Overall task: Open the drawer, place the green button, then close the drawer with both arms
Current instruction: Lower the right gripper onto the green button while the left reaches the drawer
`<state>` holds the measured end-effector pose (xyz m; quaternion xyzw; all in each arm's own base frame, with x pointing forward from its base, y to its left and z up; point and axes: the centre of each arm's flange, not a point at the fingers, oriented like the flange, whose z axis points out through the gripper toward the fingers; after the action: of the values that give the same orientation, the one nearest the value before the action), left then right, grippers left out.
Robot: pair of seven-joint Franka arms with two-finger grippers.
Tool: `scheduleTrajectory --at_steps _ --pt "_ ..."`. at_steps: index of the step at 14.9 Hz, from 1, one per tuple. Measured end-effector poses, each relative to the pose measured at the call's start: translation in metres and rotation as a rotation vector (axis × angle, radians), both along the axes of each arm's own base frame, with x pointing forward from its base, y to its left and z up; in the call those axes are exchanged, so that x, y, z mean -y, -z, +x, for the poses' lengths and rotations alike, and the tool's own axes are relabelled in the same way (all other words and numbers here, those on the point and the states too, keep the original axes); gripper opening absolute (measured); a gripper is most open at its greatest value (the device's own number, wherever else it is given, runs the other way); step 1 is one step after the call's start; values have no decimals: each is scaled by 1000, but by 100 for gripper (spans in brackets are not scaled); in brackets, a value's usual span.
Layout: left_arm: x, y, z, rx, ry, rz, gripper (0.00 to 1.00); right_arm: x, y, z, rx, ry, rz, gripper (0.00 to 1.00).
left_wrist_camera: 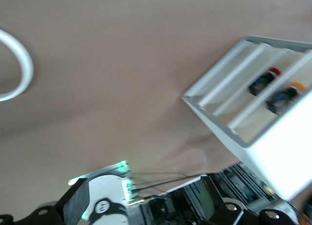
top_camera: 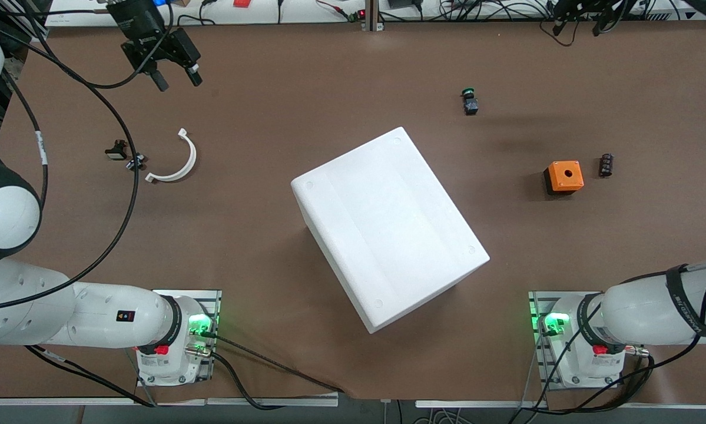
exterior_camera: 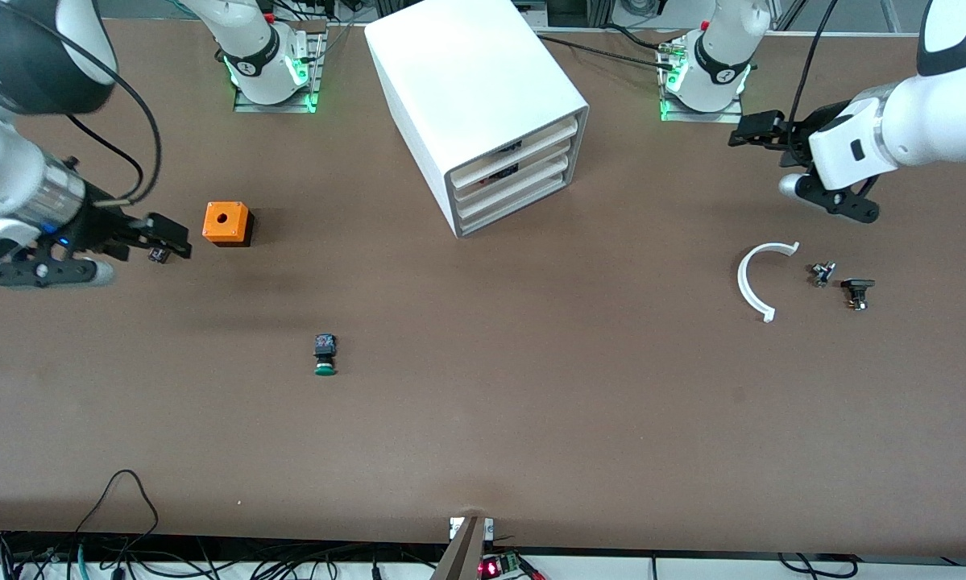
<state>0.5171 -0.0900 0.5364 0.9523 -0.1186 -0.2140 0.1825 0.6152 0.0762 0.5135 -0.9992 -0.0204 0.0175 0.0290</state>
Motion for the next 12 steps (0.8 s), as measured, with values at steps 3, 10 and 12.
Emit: scheduleTrajectory --at_steps 3,10,12 --pt "21 30 15 -57 13 -196 100 -28 42 15 -8 -38 5 100" --pt "52 175 45 7 -17 -632 100 -71 130 44 22 -85 19 100" --pt "62 205 35 25 -21 -689 100 -78 153 48 19 -92 21 100"
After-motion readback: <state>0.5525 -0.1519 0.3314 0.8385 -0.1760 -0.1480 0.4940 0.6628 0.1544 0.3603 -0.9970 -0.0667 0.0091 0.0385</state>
